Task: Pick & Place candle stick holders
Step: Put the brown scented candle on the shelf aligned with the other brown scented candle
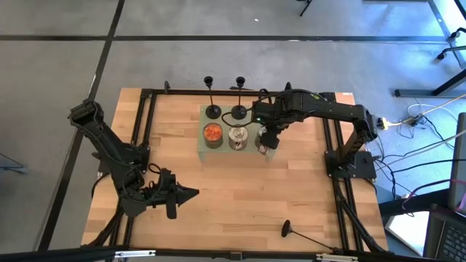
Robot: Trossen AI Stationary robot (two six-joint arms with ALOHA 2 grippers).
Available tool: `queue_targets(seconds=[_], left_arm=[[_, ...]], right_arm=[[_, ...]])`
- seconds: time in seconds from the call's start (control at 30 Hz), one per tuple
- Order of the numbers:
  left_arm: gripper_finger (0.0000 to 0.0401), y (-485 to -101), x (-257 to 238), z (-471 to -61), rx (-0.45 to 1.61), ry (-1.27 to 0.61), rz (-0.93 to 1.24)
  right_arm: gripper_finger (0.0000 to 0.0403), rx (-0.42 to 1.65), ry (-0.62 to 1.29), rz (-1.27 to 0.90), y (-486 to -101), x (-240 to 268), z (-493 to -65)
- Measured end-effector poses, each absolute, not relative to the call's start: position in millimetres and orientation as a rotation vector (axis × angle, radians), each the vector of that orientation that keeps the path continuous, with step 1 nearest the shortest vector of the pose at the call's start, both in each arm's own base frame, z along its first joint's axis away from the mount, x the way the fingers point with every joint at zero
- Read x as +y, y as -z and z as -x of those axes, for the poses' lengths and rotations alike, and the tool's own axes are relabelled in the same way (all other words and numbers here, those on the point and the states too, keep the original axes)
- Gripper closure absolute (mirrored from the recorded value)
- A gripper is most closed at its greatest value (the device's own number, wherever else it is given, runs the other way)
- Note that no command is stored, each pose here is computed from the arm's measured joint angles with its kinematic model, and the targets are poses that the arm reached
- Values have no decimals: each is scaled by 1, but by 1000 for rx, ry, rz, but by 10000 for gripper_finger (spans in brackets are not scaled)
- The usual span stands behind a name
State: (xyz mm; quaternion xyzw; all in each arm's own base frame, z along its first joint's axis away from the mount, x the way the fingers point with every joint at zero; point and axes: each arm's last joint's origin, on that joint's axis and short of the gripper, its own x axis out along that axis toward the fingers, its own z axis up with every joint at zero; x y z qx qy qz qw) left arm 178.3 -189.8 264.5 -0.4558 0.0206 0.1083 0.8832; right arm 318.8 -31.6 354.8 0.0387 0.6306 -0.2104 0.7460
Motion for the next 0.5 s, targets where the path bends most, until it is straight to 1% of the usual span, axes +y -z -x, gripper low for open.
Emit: queue_targets(seconds=[0.5], left_arm=[[399,-265,-190,-178,37,-231,963]], right_arm=[[403,1404,317,72,-355,-32,-320]])
